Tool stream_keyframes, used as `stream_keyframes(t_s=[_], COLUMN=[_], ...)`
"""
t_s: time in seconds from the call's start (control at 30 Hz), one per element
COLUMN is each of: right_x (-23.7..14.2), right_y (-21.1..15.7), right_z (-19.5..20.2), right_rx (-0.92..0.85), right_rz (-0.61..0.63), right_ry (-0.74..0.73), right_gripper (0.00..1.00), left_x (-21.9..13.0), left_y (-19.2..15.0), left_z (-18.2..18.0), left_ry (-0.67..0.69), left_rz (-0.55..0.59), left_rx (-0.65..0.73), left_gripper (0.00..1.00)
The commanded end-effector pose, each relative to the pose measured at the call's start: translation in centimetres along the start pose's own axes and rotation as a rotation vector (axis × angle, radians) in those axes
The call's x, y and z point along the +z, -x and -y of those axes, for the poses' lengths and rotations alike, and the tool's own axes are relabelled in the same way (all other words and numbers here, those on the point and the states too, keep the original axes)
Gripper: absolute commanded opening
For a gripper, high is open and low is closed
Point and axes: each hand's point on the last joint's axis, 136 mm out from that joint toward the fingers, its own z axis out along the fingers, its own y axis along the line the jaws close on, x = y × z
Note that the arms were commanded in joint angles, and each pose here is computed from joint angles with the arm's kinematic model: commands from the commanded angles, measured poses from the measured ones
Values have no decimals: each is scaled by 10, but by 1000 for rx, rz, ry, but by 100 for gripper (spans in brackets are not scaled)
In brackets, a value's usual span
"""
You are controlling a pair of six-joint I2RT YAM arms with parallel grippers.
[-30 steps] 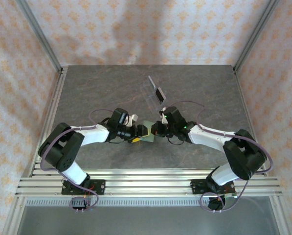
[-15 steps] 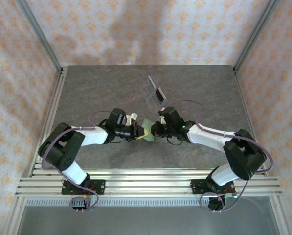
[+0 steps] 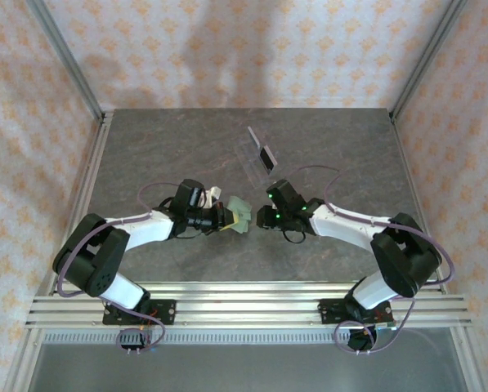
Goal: Put the credit cards into the card holder
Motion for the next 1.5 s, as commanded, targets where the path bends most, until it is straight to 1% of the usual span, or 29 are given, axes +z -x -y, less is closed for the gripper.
stream_keyframes(t_s=[0.0, 0.07, 0.23, 0.3, 0.4, 0.57, 0.67, 0.73, 0.87, 0.93, 1.0, 1.1, 1.13, 1.17, 1.2, 1.3, 1.4, 1.47], right_x=[-17, -15, 1, 6, 9, 13, 14, 15, 18, 18, 19, 25, 28, 29, 29, 29, 24, 21], right_y=[10, 12, 14, 15, 13, 9, 8, 6, -3, -5, -5, -9, -10, -11, -9, -5, -3, -5], right_z=[-51, -57, -62, -54, -43, -27, -29, -29, -44, -45, -41, -43, -45, -46, -43, -28, -7, 6], right_rx=[-80, -95, -57, -33, -6, 20, 60, 101, 182, 227, 244, 276, 290, 303, 311, 332, 390, 476], right_rz=[11, 10, -14, -2, -2, -11, -20, -28, -82, -96, -99, -124, -132, -132, -121, -78, -40, -41], right_ry=[187, 173, 118, 71, 8, -70, -64, -64, -3, -11, -39, -29, -13, -11, -22, -102, -196, -243], right_gripper=[39, 41, 40, 39, 35, 32, 32, 35, 37, 36, 32, 15, 10, 8, 1, 0, 0, 0], left_x=[-2, -1, 0, 1, -1, 0, -1, -1, -3, -3, -3, -4, -4, -4, -3, -4, -5, -5], left_y=[0, -3, -4, -5, -3, 0, 1, 1, -1, -2, -3, -3, -2, -3, -3, -4, -3, -3], left_z=[6, 10, 20, 23, 28, 39, 42, 43, 40, 39, 42, 46, 47, 49, 50, 47, 37, 31], left_ry=[41, 50, 33, 22, 6, -44, -62, -69, -47, -45, -56, -69, -75, -82, -88, -76, -35, -4], left_rz=[1, -14, -9, -17, -5, 2, 12, 15, 14, 13, 1, 8, 11, 7, 1, 3, 21, 20], left_rx=[59, 77, 102, 107, 112, 132, 139, 145, 162, 166, 169, 175, 179, 180, 181, 182, 189, 191], left_gripper=[0, 0, 0, 0, 0, 0, 0, 0, 0, 0, 0, 0, 0, 0, 0, 0, 0, 0])
